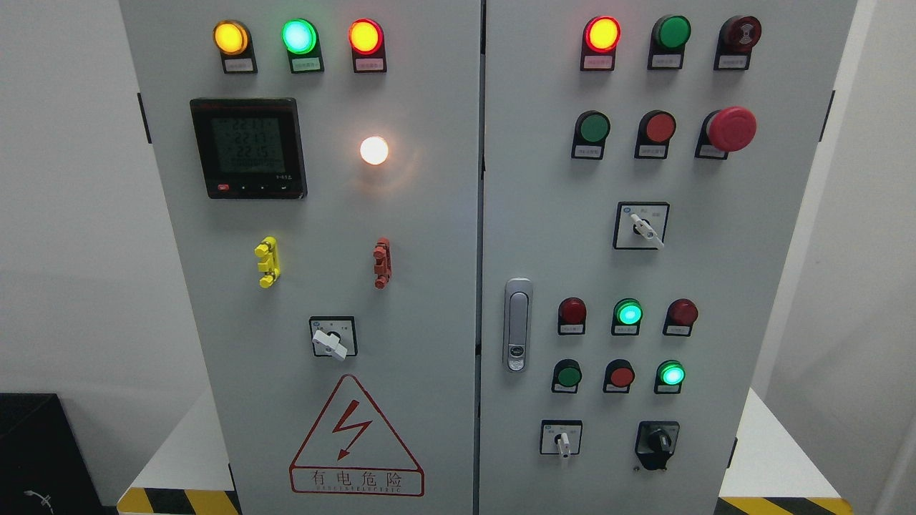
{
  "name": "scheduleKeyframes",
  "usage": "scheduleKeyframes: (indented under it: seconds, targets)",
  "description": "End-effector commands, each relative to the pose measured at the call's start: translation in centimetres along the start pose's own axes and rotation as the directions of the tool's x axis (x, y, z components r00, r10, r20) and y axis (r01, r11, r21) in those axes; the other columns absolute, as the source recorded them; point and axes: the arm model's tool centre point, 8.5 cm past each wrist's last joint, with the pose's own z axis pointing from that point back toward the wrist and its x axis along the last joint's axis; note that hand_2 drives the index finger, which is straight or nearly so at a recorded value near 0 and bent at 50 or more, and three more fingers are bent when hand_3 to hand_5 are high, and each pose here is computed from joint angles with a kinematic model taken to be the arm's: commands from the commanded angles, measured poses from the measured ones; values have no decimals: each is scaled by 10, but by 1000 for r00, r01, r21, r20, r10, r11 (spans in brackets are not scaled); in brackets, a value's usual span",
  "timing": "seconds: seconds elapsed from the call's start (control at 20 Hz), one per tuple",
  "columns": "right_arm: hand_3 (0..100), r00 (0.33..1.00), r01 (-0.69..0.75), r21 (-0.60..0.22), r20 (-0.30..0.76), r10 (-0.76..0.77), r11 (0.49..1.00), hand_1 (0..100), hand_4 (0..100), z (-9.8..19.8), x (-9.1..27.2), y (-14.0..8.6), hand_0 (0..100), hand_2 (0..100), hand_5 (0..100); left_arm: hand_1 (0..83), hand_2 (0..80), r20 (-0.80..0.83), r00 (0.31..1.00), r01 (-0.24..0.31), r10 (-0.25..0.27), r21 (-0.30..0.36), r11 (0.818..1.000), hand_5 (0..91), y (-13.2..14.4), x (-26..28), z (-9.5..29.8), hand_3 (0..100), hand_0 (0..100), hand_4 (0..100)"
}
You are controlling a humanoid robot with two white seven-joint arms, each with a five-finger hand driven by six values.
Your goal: Flip black knob to close circuit
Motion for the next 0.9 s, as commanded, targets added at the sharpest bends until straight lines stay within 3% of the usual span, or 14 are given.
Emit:
scheduleKeyframes:
  seconds: [0.0, 0.5, 0.85]
  targets:
    - [0, 1000, 24, -10, -15, -24, 1000, 155, 0, 3, -7, -2, 0, 0, 0, 0, 0, -18, 999, 42, -42, -8, 999, 0, -1, -7, 2, 0, 0, 0]
    - [0, 1000, 10, -7, 14, -10, 1000, 155, 0, 0, 3, -2, 0, 0, 0, 0, 0, -18, 999, 42, -42, -8, 999, 0, -1, -7, 2, 0, 0, 0]
    - [0, 981, -121, -36, 150, 125, 992, 157, 0, -6, 52, -10, 0, 0, 0, 0, 0, -18, 999, 42, -42, -8, 999, 0, -1, -7, 2, 0, 0, 0]
